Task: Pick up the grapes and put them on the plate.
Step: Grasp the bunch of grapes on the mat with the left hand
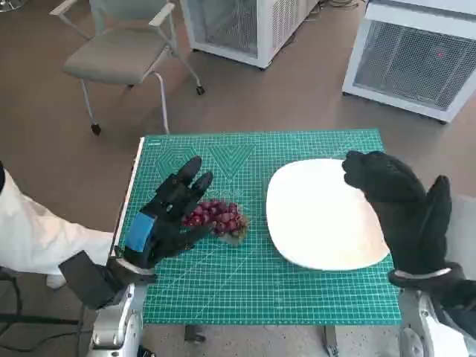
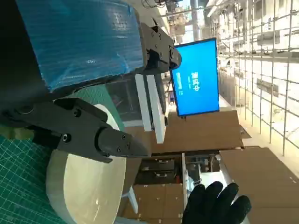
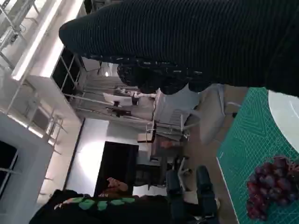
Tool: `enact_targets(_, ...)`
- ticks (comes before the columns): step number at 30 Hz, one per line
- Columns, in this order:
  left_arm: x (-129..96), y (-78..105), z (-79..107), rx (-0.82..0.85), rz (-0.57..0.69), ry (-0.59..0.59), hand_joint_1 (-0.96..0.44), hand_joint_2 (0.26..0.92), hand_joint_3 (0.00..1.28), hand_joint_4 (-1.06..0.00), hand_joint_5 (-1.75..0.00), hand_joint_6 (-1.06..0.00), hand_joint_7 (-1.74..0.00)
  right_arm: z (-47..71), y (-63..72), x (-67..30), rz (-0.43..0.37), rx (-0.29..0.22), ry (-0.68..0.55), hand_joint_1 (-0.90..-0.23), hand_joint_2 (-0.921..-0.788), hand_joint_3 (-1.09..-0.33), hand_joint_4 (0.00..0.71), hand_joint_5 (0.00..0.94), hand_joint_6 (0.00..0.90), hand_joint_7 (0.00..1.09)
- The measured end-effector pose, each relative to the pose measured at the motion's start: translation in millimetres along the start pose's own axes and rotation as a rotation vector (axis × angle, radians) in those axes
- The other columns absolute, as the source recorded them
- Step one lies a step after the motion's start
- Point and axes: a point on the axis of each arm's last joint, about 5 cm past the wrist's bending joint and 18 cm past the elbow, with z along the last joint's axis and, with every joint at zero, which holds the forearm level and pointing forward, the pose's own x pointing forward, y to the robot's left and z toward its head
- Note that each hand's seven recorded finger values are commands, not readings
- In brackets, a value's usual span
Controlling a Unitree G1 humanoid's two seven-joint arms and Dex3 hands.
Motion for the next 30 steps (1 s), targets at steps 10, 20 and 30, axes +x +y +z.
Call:
enact_targets(10, 0.0, 0.0, 0.0, 0.000, 0.000, 0.000, -0.32, 0.921, 0.11, -0.31, 0.00, -0.34, 0.00, 0.0, 0.0, 0.0, 0.000, 0.000, 0.000, -0.321, -0.921, -0.616, 0.360, 0.912, 0.235, 1.06)
enact_targets(20, 0.0, 0.0, 0.0, 0.000, 0.000, 0.000, -0.32, 0.921, 0.11, -0.31, 0.00, -0.34, 0.00, 0.0, 0.0, 0.0, 0.000, -0.001, 0.000, -0.313, -0.921, -0.618, 0.360, 0.913, 0.235, 1.06)
enact_targets(30, 0.0, 0.0, 0.0, 0.000, 0.000, 0.000, -0.32, 0.921, 0.11, -0.31, 0.00, -0.34, 0.00, 0.0, 0.0, 0.0, 0.000, -0.001, 0.000, -0.313, -0.921, -0.617, 0.361, 0.914, 0.236, 1.06)
